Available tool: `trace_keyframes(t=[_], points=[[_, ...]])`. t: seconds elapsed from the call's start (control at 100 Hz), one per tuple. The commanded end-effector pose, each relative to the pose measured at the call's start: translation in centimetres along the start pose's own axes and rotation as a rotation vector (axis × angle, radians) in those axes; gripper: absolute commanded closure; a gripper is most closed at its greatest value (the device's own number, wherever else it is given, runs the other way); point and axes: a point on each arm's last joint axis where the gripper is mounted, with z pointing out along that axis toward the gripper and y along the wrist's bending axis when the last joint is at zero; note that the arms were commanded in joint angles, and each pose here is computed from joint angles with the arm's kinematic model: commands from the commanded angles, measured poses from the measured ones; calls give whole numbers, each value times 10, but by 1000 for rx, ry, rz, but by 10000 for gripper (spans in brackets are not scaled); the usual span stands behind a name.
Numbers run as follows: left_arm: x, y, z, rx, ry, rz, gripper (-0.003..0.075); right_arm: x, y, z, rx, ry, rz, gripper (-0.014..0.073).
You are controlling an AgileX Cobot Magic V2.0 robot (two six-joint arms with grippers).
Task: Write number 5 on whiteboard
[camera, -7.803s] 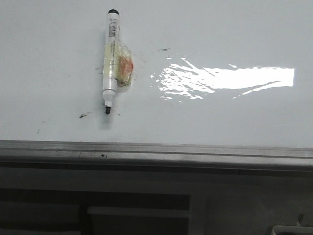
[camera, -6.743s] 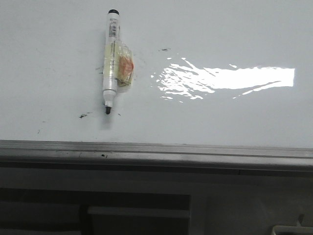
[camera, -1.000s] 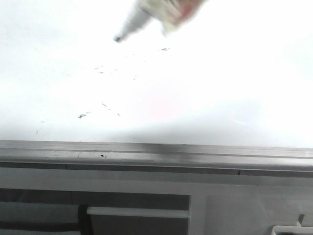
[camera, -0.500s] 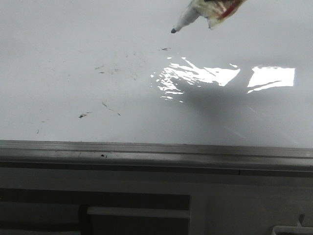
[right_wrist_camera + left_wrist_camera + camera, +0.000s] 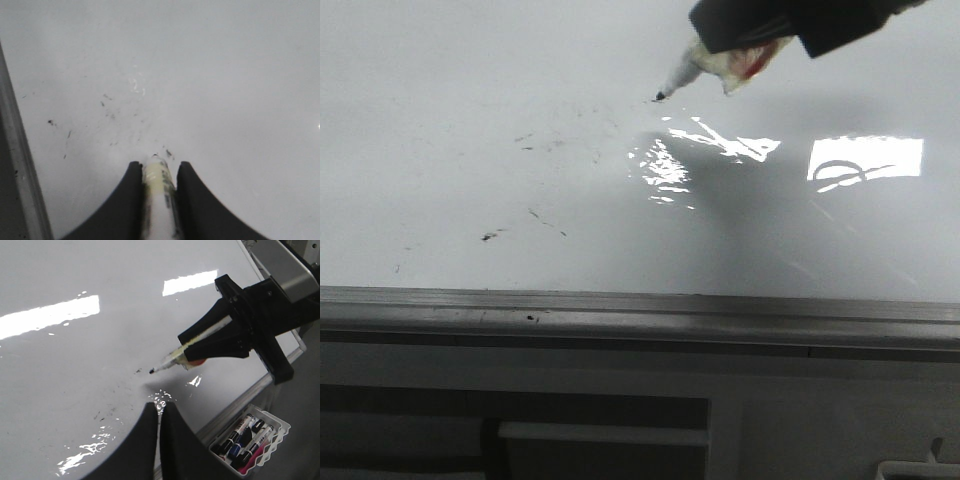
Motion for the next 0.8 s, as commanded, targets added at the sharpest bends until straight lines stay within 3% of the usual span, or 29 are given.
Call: trace_keyframes(t=[0.0,0.18,0.52,0.79], points=[[-10,1,-1,-13,-39,-28,741,-19,-17,-7,82,-115,-11,653],[-6,1,0,-7,-23,-30,741,-12,-26,-7,110,-67,3,653],[-6,1,0,-6,-21,-32,741,11,-17,4,26,148,46,653],[-6,1,0,-6,-21,-32,741,14,-5,6,-25,175,103,653]])
